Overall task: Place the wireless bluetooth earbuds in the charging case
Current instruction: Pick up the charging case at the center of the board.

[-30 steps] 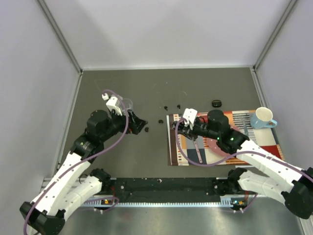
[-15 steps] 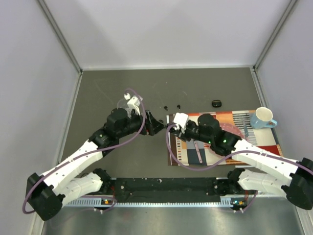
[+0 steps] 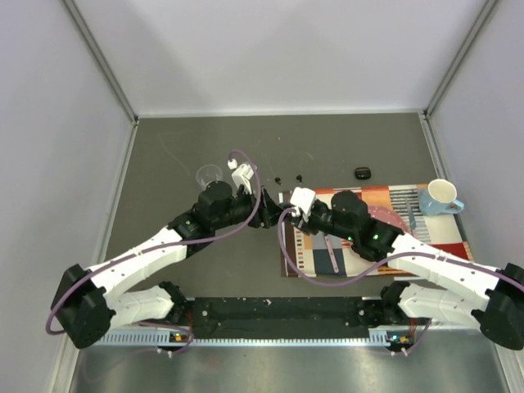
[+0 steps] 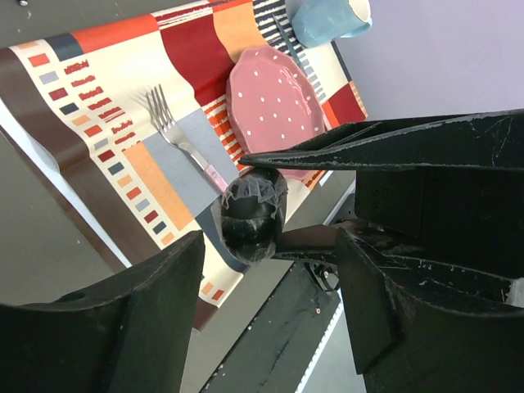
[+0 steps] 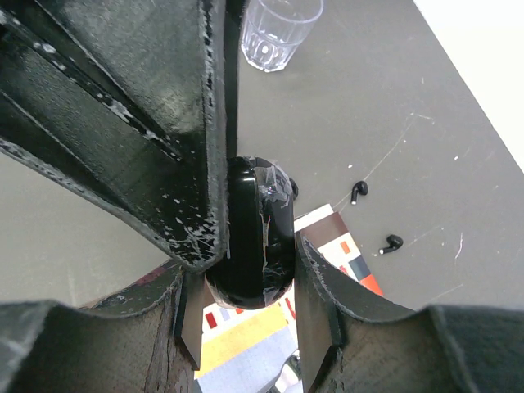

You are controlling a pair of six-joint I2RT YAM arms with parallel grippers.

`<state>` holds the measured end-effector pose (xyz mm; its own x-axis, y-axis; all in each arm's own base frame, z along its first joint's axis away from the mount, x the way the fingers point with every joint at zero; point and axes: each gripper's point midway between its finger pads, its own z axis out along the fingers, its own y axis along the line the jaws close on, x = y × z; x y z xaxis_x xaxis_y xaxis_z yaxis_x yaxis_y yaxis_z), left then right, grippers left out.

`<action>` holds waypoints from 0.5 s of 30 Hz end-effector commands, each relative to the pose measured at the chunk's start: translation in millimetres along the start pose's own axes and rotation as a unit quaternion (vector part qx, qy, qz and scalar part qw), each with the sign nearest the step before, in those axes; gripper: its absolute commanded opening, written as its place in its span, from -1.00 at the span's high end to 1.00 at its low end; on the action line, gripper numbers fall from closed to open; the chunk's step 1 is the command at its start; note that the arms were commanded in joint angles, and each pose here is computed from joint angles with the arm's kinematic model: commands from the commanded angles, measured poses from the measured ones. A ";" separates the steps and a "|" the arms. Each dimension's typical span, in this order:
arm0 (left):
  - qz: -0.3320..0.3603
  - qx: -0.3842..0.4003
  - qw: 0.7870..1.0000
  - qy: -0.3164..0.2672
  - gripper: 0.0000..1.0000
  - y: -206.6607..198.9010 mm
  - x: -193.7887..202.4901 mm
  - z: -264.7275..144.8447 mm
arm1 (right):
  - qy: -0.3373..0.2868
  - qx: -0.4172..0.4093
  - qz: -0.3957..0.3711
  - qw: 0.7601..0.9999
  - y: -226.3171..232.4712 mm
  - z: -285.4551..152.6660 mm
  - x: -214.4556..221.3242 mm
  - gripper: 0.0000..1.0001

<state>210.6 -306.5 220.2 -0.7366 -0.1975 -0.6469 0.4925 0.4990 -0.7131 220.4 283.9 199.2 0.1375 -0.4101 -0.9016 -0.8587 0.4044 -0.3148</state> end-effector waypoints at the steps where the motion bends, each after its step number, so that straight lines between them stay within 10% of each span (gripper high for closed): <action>1: 0.003 0.032 0.999 -0.027 -0.33 -19.9 -15.0 8.7 | -0.061 0.006 -0.002 0.998 -6.1 -2.7 -41.6 1.00; 15: -0.001 0.033 0.999 -0.025 0.65 -19.3 -12.4 14.1 | -0.083 -0.005 0.002 0.996 -0.2 -8.6 -47.3 1.00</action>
<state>214.1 -318.5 216.2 -0.7494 -0.2135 -0.6267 0.4753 0.4855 -0.7338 216.7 285.1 208.0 0.1469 -0.3791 -0.9136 -0.8629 0.4025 -0.3058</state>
